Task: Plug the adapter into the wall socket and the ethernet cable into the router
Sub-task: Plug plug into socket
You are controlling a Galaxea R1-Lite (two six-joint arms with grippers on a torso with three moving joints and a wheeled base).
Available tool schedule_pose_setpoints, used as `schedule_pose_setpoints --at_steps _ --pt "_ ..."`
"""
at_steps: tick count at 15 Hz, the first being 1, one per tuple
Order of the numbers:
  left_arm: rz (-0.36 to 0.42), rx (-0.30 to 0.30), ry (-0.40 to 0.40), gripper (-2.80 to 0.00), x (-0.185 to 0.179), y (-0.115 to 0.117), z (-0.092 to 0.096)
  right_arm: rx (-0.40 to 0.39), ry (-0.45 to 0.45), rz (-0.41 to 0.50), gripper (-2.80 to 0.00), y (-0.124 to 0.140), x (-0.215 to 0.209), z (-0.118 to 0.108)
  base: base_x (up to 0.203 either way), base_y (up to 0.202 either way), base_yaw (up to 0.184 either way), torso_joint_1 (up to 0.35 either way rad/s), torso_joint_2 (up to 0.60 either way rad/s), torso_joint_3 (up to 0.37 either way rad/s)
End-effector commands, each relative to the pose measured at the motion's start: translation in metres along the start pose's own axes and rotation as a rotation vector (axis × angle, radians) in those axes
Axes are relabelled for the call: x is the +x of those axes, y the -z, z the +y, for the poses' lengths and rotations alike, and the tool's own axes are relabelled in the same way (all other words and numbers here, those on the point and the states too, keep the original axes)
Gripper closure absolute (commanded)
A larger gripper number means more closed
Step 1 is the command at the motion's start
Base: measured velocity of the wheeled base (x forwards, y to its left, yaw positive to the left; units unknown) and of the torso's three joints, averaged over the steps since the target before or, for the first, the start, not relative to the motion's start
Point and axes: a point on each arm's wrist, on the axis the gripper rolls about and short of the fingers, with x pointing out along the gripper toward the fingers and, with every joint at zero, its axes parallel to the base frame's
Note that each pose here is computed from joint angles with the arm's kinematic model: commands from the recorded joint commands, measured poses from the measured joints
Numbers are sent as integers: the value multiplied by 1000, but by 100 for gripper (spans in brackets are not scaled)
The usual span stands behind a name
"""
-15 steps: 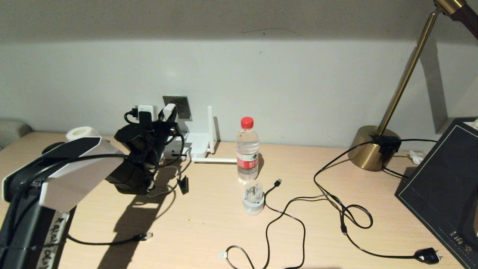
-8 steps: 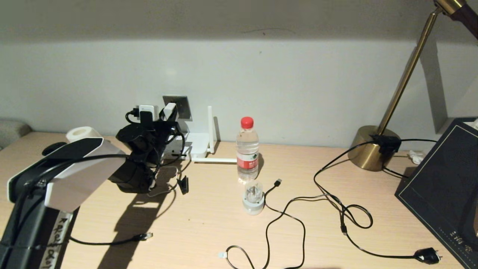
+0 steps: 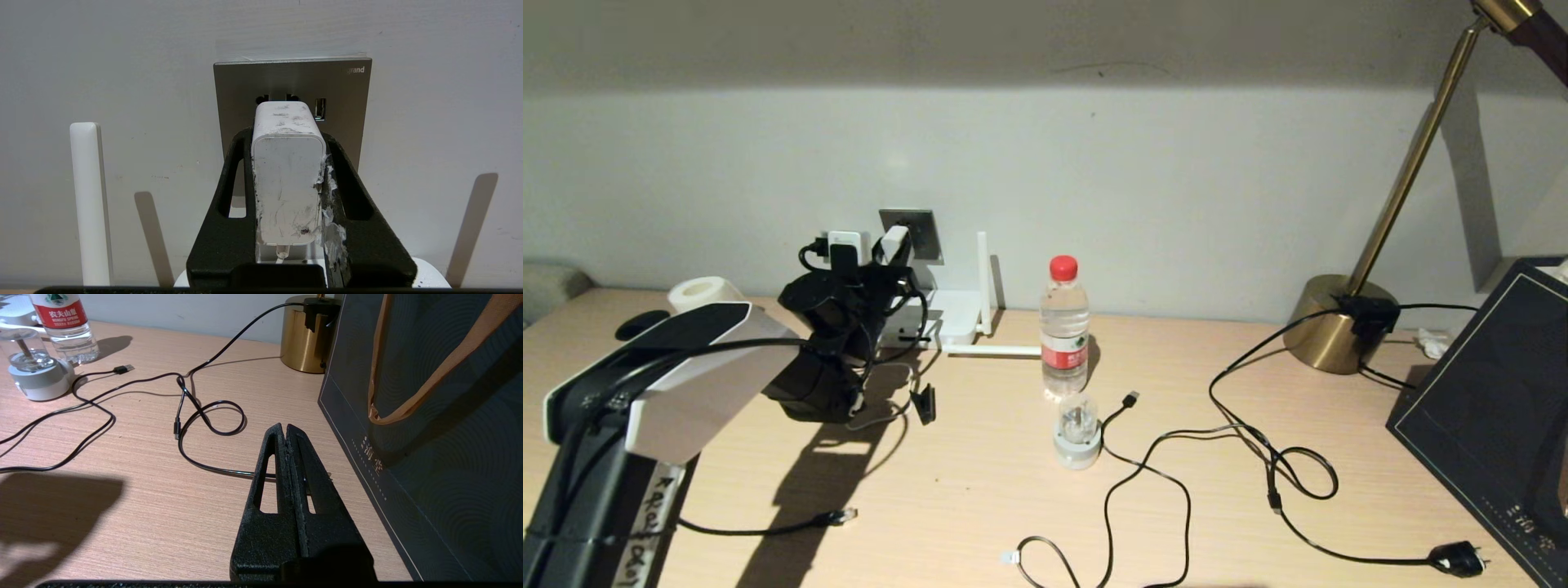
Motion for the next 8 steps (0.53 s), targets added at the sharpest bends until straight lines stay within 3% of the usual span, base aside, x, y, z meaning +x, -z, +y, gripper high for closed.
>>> schedule_pose_setpoints --at_steps 1,8 --pt "2 1 -1 0 -1 4 0 1 -3 34 0 10 2 0 0 0 0 0 0 0" --pt "-11 3 -7 0 3 10 1 1 -3 34 0 10 2 0 0 0 0 0 0 0"
